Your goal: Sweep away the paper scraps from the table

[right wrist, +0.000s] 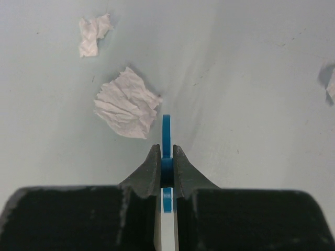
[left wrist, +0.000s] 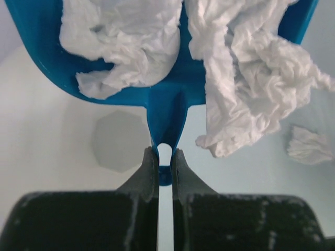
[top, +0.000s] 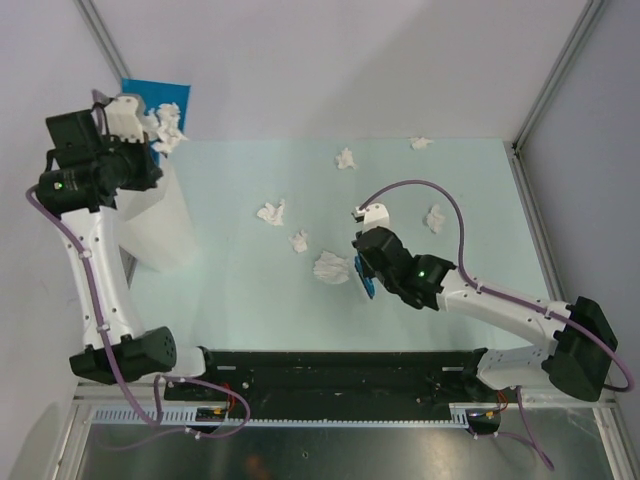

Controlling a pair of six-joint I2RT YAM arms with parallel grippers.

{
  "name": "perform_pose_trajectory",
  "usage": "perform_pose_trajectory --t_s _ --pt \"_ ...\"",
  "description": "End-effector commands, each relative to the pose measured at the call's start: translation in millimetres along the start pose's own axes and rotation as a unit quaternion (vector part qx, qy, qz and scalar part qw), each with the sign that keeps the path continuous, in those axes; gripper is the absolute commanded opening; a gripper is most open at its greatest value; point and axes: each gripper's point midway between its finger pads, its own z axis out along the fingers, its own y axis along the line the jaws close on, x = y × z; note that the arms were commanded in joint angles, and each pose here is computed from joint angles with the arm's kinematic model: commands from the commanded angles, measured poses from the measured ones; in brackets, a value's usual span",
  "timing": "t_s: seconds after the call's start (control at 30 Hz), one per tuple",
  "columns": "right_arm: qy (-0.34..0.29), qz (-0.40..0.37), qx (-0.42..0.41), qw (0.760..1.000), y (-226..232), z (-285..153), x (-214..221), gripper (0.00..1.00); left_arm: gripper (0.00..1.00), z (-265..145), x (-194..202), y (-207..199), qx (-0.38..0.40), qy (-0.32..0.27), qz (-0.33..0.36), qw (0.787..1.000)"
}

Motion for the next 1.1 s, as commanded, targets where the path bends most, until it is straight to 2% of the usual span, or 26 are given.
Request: perform_pose_trajectory --t_s 0.0,0.13,0.27,0.37,0.47,0.5,0.57,0.6,0.63,0.67,0.7,0.73,0.8,0.83,0.9,0.93,0.97,1.0,1.03,1.07 --pt "-0.001 -0.012 -0.026 1.0 10.6 0.7 -0.4 0.0 0.0 -19.9 -1.1 48.7 -0.082 0.017 0.005 0.996" --pt "-0.001 -0.016 -0.038 0.999 14.9 -1.6 1.8 0.0 0.0 -44.5 5.5 92.8 -0.184 0.044 0.05 0.981" --pt "-0.005 -0.023 -0.052 0.998 19.9 -5.0 4.3 0.0 0.0 -76.4 21.0 128.5 -0.294 0.103 0.099 0.945" --pt "-0.012 -0.027 -0.061 0.998 23.6 -8.3 2.2 0.0 0.0 -99.7 28.7 139.7 -0.34 0.136 0.138 0.92" --pt "-0.02 -0.028 -0.07 0.997 26.3 -11.6 -2.1 0.0 0.0 -122.5 41.5 162.2 -0.403 0.211 0.186 0.871" --pt "-0.023 -0.028 -0.078 0.996 29.2 -12.3 -3.8 0.0 0.0 -132.8 50.3 172.3 -0.427 0.26 0.21 0.84" --pt "-0.031 -0.028 -0.093 0.995 33.4 -16.0 -9.5 0.0 0.0 -138.1 48.8 175.4 -0.445 0.276 0.231 0.82" --pt "-0.035 -0.026 -0.098 0.994 35.1 -17.1 -11.6 0.0 0.0 -142.0 55.3 177.6 -0.451 0.31 0.253 0.798" --pt "-0.042 -0.023 -0.103 0.993 36.1 -20.6 -15.8 0.0 0.0 -144.7 45.7 172.7 -0.465 0.294 0.27 0.79" --pt "-0.045 -0.022 -0.104 0.993 36.3 -21.4 -17.7 0.0 0.0 -147.4 43.7 172.1 -0.476 0.3 0.284 0.776" --pt "-0.05 -0.022 -0.105 0.993 35.6 -23.1 -20.1 0.0 0.0 -146.3 49.9 172.9 -0.476 0.333 0.314 0.751" --pt "-0.053 -0.021 -0.104 0.993 35.1 -24.1 -22.2 0.0 0.0 -150.6 40.0 169.7 -0.496 0.314 0.323 0.743" --pt "-0.065 -0.019 -0.105 0.992 33.9 -27.2 -28.5 0.0 0.0 -148.1 42.6 173.0 -0.499 0.345 0.358 0.71" --pt "-0.067 -0.02 -0.109 0.992 34.7 -28.8 -29.6 0.0 0.0 -154.2 35.0 174.6 -0.526 0.336 0.355 0.696" --pt "-0.075 -0.018 -0.111 0.991 33.8 -32.1 -34.3 0.0 0.0 -155.3 36.7 174.3 -0.526 0.357 0.386 0.669" --pt "-0.077 -0.018 -0.113 0.99 34.3 -33.6 -35.5 0.0 0.0 -163.0 22.2 175.4 -0.568 0.322 0.372 0.66" --pt "-0.081 -0.018 -0.114 0.99 33.6 -34.6 -37.5 0.0 0.0 -177.0 13.7 172.2 -0.575 0.332 0.404 0.629" --pt "-0.085 -0.017 -0.115 0.989 33.5 -37.2 -40.0 0.0 0.0 -163.9 24.6 174.5 -0.566 0.351 0.428 0.611" --pt "-0.088 -0.018 -0.116 0.989 33.1 -38.4 -41.5 0.0 0.0 -165.3 19.1 174.0 -0.579 0.341 0.438 0.597" --pt "-0.092 -0.017 -0.116 0.989 32.7 -39.3 -44.2 0.0 0.0 -176.2 5.5 171.9 -0.606 0.326 0.444 0.573"
